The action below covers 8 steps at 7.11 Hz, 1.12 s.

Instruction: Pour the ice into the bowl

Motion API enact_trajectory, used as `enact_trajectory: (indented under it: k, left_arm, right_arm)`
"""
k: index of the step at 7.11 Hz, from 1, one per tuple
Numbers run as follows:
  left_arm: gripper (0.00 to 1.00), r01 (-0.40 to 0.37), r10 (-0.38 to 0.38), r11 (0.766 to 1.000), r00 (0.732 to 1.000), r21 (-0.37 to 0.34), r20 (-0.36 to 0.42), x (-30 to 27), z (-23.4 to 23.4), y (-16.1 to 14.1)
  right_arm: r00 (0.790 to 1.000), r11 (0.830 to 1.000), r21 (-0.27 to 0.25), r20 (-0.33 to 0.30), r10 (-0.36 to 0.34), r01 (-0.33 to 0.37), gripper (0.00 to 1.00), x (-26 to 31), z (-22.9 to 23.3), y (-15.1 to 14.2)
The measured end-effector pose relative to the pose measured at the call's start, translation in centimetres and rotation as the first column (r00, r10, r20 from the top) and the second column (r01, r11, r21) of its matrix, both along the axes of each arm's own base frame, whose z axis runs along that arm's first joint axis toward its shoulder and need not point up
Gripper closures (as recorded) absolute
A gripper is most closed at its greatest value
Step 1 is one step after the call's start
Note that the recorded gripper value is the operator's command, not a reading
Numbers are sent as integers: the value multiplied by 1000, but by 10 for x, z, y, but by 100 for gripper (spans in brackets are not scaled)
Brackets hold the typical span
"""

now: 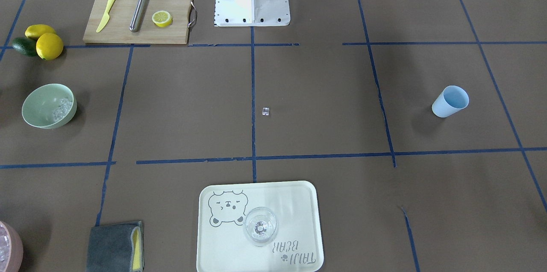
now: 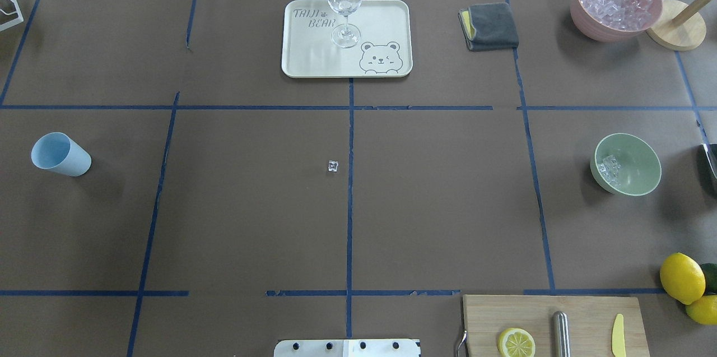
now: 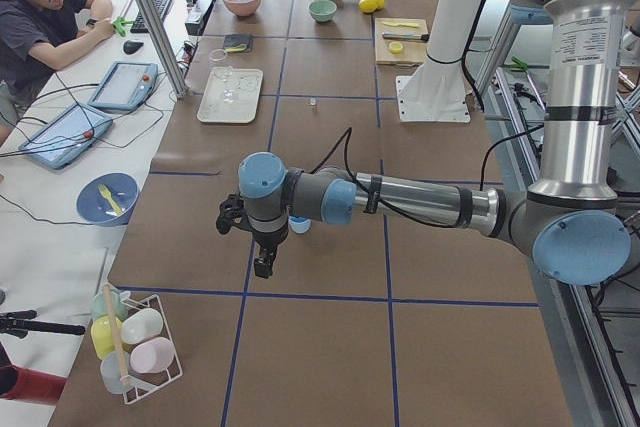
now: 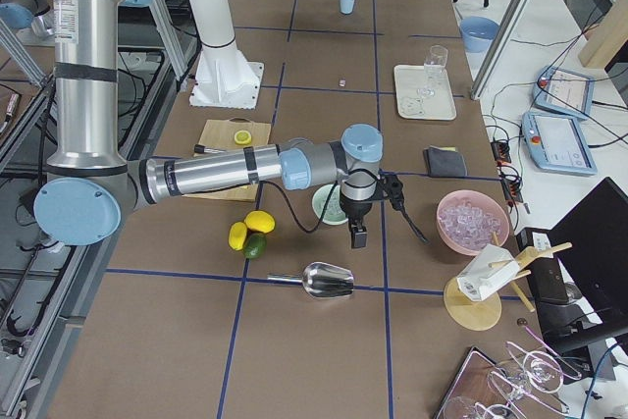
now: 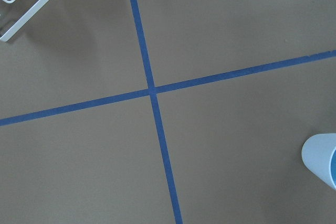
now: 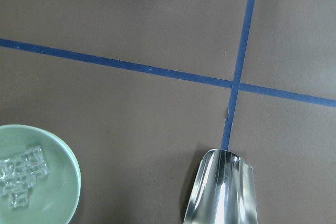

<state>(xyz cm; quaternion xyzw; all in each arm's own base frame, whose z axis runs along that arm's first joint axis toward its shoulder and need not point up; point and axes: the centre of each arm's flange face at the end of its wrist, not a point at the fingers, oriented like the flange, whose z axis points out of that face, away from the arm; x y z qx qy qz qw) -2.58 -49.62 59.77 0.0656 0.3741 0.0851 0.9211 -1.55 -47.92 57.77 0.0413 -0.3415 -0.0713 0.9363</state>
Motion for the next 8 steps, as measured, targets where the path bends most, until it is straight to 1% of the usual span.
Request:
enact_trajectory:
  k: [1,2,4,6,8]
  left_arm:
    - [0,0,0,1000,1000,-1,0,0,1,0]
    - [0,-1,1,1000,1000,-4,0,0,2,0]
    - [0,-2,2,1000,1000,-9,2,-1,6,2]
    - [0,2,-2,1000,1000,-25,4,-4,14,9]
    - [0,45,-45,997,999,-57,3,-26,28,24]
  right_arm:
    - [998,1000,-7,56,2,-1,0,20,8,6]
    - [996,1000,-18,83,14,-12,0,34,17,12]
    - [994,998,-44,101,43,-38,0,48,29,19]
    - [992,997,-62,110,59,-52,0,52,36,19]
    - [991,995,-72,111,71,-63,0,55,39,18]
